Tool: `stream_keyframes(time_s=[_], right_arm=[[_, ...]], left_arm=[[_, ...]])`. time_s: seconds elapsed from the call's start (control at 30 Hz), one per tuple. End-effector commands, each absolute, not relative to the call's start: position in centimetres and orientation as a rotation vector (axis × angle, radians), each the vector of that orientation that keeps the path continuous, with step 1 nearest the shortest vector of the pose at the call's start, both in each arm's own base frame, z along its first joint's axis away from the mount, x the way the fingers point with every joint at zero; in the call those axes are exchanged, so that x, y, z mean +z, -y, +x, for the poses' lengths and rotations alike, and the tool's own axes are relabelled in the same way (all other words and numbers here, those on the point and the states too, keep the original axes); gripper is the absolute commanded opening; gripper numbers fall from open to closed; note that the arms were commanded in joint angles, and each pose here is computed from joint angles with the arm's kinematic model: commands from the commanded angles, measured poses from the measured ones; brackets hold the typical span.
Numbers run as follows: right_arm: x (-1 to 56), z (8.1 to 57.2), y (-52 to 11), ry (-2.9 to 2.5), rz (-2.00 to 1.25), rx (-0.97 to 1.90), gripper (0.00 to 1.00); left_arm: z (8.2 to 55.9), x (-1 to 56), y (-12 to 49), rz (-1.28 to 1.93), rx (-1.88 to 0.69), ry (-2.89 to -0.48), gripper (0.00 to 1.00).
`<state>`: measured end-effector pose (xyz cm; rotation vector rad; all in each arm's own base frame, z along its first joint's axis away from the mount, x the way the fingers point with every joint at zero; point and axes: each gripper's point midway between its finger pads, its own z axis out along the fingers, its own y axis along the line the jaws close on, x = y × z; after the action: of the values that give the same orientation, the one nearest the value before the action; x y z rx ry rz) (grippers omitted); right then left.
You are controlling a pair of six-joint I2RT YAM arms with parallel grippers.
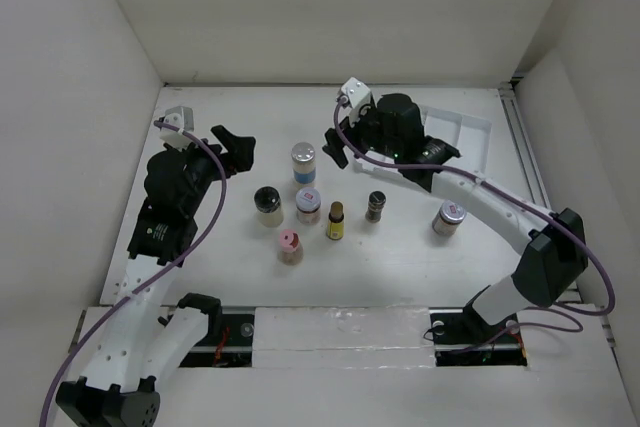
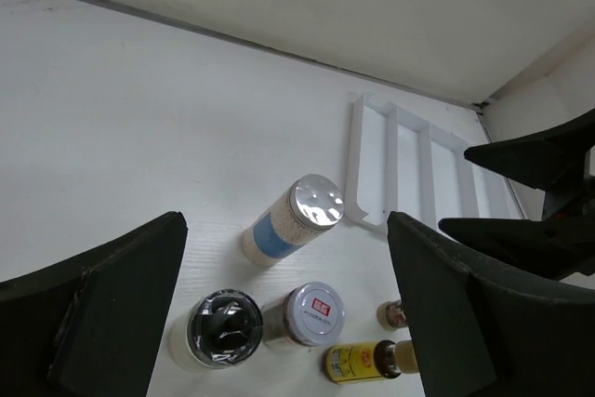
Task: Organize the condiment bottles
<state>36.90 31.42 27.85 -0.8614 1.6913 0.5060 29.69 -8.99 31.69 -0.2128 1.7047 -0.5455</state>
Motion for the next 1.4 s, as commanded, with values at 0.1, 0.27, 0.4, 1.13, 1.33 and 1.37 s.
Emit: stream_keyframes(time_s=[0.1, 0.27, 0.4, 1.13, 1.33, 1.37], right_arm=[[29.0, 36.8, -30.8, -1.650, -0.816, 0.484, 0.75], [28.1, 37.4, -31.3, -1.670, -0.824, 0.481, 0.02], [27.9, 37.5, -32.3, -1.653, -0.868, 0.491, 0.74], [18.8, 39.8, -41.5, -1.712, -1.141, 0.743, 0.99], [18.7, 40.9, -42.0, -1.706, -1.102, 0.731, 0.57], [18.1, 40.9, -41.8, -1.723, -1.100, 0.721, 0.51]], left_arm=[[29.5, 32.6, 9.0, -0.178, -0.547, -1.664, 0.86], [29.7, 32.7, 9.2, -0.159, -0.551, -1.659, 0.19], [30.1, 31.8, 9.3, -0.163, -0.545, -1.691, 0.34], [30.7, 31.4, 9.6, -0.160, -0.548, -1.715, 0.73], [30.8, 31.6, 9.6, -0.158, -0.550, -1.706, 0.72], [30.9, 31.1, 9.7, -0.161, -0.547, -1.724, 0.72]])
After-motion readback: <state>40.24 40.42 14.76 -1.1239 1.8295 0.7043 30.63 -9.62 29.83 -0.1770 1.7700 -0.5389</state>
